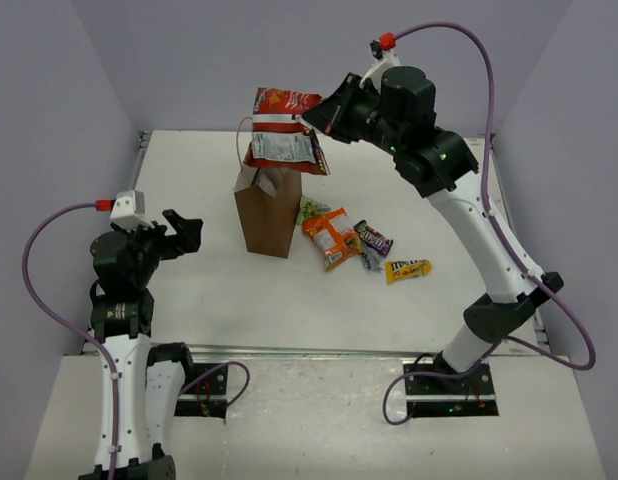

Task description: Place the snacks into the paper bag

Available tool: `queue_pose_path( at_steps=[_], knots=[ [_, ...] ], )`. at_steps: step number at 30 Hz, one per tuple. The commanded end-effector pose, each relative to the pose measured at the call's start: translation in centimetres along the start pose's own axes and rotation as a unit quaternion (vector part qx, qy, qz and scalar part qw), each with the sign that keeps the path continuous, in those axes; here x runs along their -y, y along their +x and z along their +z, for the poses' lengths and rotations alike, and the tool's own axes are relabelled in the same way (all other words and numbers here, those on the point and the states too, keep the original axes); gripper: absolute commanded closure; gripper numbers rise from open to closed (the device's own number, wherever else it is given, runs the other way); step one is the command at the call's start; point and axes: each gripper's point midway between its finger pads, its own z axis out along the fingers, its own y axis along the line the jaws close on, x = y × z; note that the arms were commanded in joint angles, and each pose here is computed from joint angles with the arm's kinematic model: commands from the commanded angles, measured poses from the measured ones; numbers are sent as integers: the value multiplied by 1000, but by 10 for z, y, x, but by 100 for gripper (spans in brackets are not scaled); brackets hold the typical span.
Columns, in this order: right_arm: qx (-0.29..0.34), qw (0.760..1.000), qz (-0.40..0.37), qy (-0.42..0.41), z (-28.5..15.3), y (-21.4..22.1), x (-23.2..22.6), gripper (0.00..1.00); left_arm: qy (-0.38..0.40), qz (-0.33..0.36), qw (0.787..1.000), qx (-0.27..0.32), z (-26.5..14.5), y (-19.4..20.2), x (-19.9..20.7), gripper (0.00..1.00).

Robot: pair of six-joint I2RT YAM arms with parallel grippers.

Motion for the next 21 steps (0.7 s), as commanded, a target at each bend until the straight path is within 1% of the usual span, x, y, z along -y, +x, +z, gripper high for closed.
queue_pose_path(
  at_steps=[1,4,7,9,17,19,21],
  knots=[
    [21,1000,0,17,-5,-17,-6,100,-2,13,1000,16,0,-7,-1,0],
    [17,998,18,49,-3,-13,6,100,-3,13,1000,18,0,-7,-2,0],
    [15,998,28,58,0,-9,10,100,-4,13,1000,20,-1,-8,-2,0],
    [12,998,29,58,2,-8,8,100,-3,13,1000,20,-1,-8,-1,0],
    [-27,998,26,44,20,22,0,100,-4,14,1000,22,-1,-9,-1,0],
    [-34,998,28,44,26,26,0,96,-4,14,1000,22,-2,-9,-1,0],
    [-38,998,30,45,34,30,2,82,-5,13,1000,22,-2,-9,-2,0]
  ],
)
